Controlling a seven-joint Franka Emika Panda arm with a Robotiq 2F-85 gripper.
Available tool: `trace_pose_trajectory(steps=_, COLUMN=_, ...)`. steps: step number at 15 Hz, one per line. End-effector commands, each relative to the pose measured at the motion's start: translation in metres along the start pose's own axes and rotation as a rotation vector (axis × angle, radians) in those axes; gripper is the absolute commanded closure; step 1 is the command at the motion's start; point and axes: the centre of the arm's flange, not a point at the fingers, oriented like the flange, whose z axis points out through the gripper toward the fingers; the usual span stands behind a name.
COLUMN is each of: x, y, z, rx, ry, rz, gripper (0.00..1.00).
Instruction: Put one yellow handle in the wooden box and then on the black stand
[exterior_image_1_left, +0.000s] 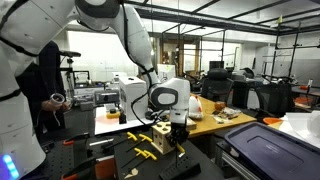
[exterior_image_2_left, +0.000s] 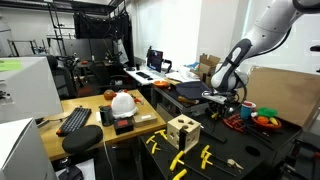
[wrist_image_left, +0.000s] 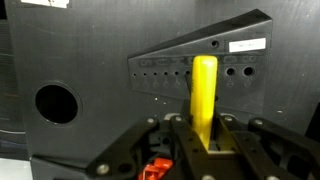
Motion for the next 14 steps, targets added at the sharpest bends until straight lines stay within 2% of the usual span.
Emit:
trace_pose_trajectory(steps=1, x=-0.0001, y=0.0035, z=-0.0061, rx=0.007, ry=-0.028, rz=-0.009, gripper=0.96)
trace_pose_trajectory(steps=14, x=-0.0018, y=0.0018, z=-0.006, rx=0.013, ry=-0.025, rz=-0.019, gripper=0.96)
